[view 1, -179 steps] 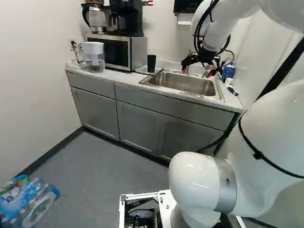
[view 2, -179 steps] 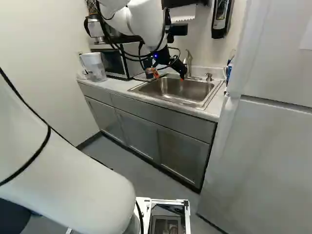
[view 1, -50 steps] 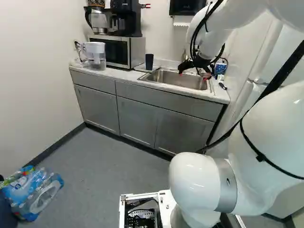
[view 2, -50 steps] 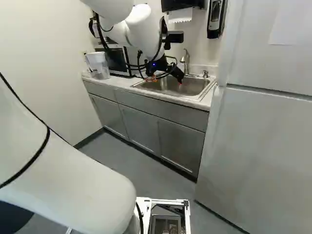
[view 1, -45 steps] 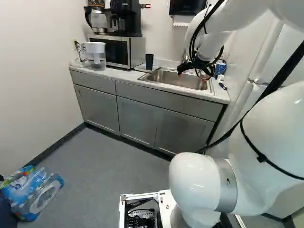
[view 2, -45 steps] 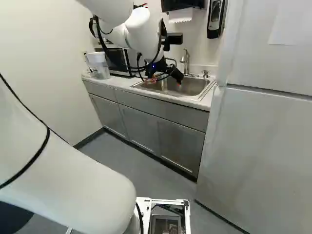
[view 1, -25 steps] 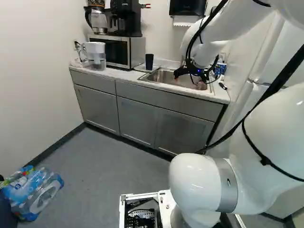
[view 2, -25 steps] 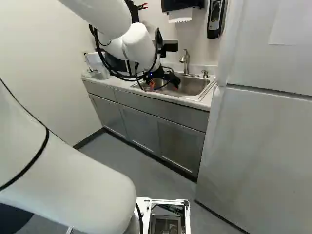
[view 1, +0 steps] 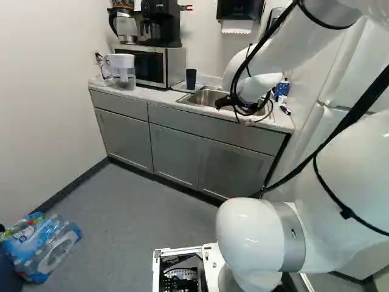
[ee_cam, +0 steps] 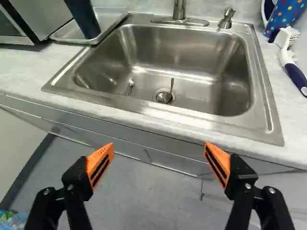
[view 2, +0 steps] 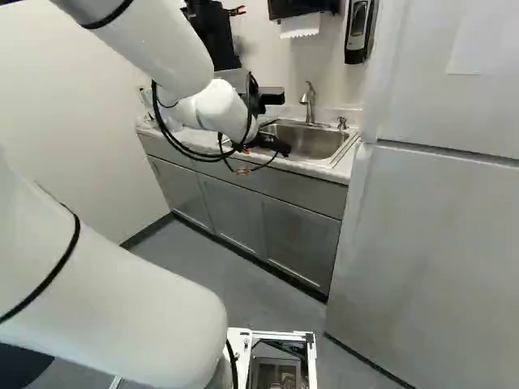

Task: Rinse the cup and place it in the tray

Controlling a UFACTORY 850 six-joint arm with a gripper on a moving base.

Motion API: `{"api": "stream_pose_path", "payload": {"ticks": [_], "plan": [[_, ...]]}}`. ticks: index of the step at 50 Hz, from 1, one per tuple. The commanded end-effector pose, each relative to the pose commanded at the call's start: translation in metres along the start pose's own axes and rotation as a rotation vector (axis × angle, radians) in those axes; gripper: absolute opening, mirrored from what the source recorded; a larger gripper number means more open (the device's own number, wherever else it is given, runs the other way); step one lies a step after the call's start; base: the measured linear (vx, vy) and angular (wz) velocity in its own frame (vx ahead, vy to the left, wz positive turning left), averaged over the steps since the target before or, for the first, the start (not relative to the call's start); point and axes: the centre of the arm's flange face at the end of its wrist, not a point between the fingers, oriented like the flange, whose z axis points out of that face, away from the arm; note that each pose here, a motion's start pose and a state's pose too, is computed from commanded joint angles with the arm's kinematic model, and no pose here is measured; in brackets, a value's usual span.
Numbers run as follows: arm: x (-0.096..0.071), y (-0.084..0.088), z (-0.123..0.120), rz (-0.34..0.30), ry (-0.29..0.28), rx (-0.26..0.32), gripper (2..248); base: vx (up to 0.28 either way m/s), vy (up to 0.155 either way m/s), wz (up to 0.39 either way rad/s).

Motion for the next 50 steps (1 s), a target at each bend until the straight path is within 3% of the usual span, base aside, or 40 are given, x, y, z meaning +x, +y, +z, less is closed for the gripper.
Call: {"api": "stream_pose_path", "payload": {"ticks": [27,50], "plan": [[-0.078,-0.023,0.008,-0.058,0.129,0.063,247,0.000,0.000,0.000],[-0.131,-0.035,0.003,-0.092,0.214,0.109,247,0.000,0.000,0.000]]}}
